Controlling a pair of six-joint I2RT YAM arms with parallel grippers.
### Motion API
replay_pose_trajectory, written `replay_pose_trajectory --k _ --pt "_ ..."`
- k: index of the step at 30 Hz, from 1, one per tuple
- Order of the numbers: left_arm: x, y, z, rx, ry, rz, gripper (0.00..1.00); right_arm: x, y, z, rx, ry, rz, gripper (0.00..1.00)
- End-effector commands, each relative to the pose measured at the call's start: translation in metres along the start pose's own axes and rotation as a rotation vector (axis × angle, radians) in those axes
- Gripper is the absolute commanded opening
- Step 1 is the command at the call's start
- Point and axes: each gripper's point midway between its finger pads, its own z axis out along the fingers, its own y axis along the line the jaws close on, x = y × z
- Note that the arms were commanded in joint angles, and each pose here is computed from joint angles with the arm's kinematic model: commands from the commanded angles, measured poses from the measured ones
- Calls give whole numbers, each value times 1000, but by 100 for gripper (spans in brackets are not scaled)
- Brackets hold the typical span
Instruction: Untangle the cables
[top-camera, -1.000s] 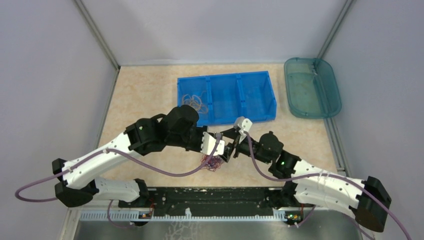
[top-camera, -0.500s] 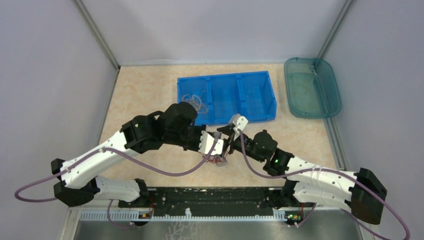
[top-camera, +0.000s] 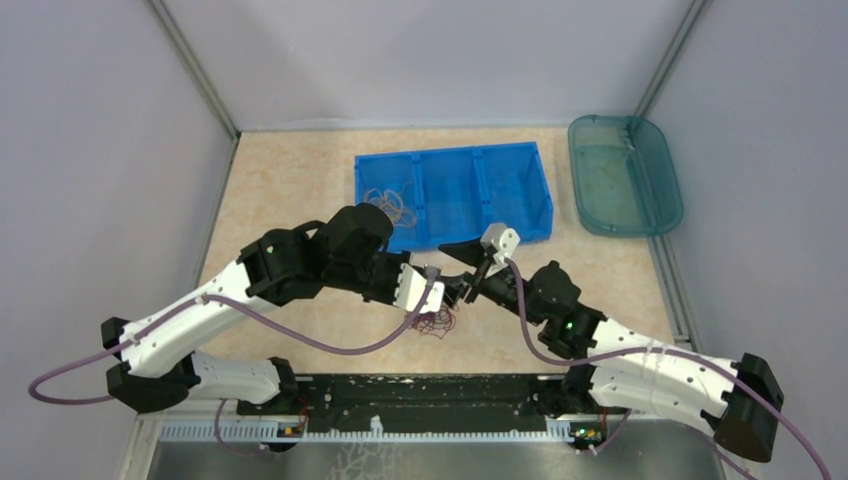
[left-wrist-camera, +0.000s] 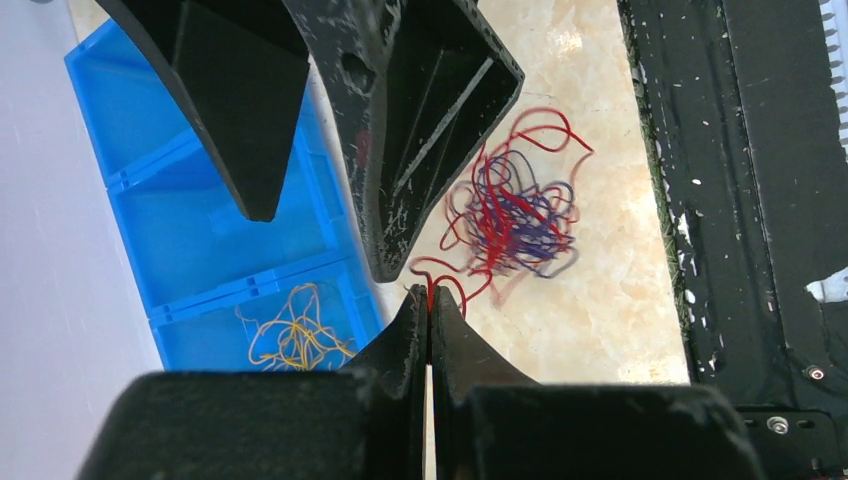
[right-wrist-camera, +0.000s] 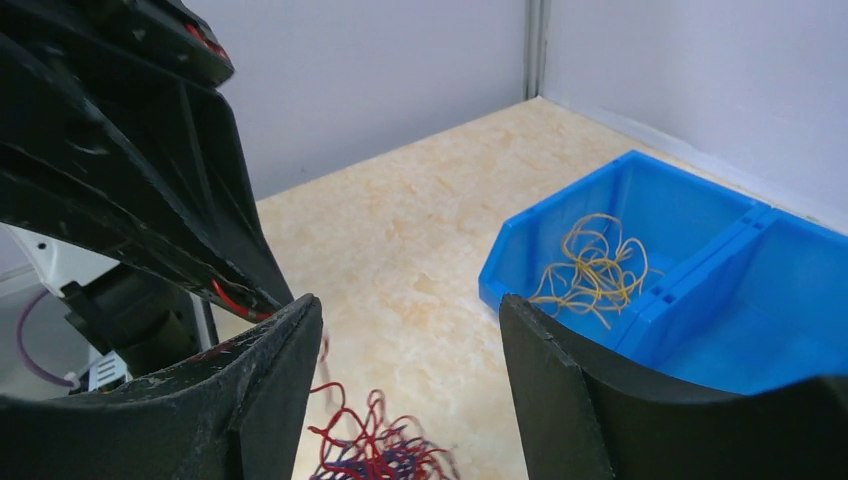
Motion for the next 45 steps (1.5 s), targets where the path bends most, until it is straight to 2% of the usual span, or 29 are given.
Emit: replay_pose_trajectory --k 1,10,20,34,45 --pt "-2 6 1 -12 0 19 0 -21 10 -1 -36 -69 21 66" --pt "-11 5 -4 14 -20 5 0 -13 14 4 -55 -51 44 65" --pt "-7 6 -3 13 2 12 0 -4 -1 -23 39 -44 81 67" --pt "-10 10 -4 2 -3 17 0 0 34 -12 -159 -17 79 68" --pt "-12 11 -5 -1 -5 13 0 1 23 1 -94 -33 85 68"
